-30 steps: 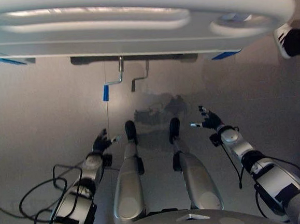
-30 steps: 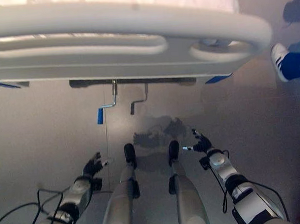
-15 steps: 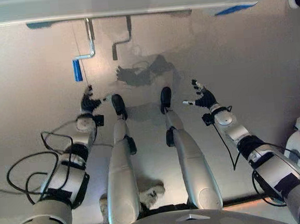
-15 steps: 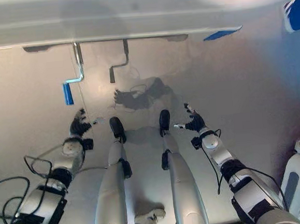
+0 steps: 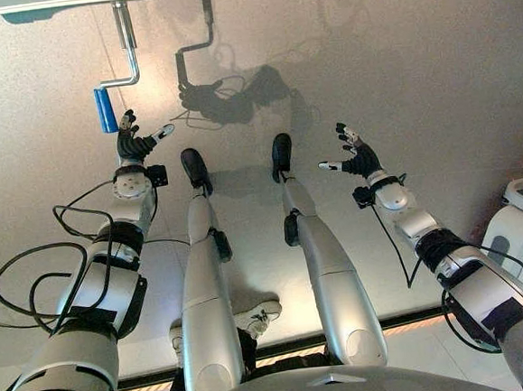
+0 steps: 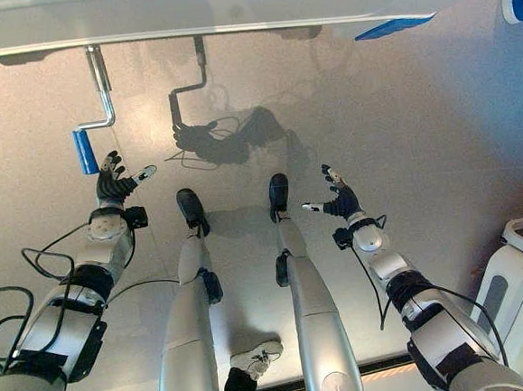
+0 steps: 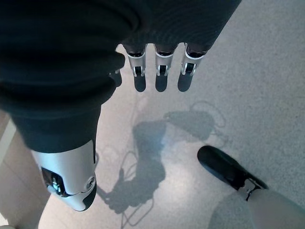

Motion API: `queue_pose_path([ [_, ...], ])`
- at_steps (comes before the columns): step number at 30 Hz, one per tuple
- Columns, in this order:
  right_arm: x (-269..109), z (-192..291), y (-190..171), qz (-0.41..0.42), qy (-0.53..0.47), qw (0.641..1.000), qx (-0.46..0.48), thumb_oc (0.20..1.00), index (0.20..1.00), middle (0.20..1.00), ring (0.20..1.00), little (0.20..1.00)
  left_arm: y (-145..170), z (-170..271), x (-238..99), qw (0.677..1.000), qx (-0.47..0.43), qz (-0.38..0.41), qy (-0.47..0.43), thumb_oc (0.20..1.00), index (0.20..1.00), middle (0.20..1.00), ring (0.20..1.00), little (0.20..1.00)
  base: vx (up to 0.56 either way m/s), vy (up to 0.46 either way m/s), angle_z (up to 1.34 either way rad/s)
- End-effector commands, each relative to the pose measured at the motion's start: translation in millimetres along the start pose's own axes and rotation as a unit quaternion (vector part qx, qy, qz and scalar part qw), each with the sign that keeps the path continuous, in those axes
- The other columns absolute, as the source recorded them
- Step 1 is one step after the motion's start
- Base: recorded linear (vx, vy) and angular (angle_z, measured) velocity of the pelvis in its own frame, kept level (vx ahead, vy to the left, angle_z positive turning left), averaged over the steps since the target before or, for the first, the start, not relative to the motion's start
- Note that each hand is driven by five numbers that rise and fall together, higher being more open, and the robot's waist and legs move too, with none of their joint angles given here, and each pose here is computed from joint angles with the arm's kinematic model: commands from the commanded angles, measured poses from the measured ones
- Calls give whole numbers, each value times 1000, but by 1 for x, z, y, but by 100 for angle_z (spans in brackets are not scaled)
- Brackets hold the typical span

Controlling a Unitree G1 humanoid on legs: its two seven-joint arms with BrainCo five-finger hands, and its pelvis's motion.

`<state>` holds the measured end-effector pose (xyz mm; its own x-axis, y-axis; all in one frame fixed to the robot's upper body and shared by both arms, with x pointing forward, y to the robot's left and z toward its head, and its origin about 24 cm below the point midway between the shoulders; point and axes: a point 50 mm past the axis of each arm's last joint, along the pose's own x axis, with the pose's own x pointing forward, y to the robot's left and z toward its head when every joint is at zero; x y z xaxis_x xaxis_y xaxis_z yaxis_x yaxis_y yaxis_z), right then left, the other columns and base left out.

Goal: Raise the hospital bed

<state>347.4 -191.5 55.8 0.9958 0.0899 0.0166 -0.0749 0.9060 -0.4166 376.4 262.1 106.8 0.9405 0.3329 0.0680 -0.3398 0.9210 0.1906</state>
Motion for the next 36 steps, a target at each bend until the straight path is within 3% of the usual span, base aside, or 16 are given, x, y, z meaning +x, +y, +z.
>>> queue_pose_path([
  [1,-7,2,-2,3,-24,1000,18,1000,1000,1000,1000,1000,24,11,5,999,-1,40,-23,1000,1000,1000,1000,1000,0,0,0],
  [17,-10,1,-10,-2,-28,999,24,1000,1000,1000,1000,1000,43,-6,0,997,-28,66,11,1000,1000,1000,1000,1000,0,0,0],
  [26,-13,0,-15,-13,-30,999,30,1000,1000,1000,1000,1000,81,-34,-13,991,-31,114,62,1000,1000,1000,1000,1000,0,0,0],
  [36,-16,0,-21,-15,-33,999,28,1000,1000,1000,1000,1000,83,-23,-9,993,-35,109,42,1000,1000,1000,1000,1000,0,0,0],
])
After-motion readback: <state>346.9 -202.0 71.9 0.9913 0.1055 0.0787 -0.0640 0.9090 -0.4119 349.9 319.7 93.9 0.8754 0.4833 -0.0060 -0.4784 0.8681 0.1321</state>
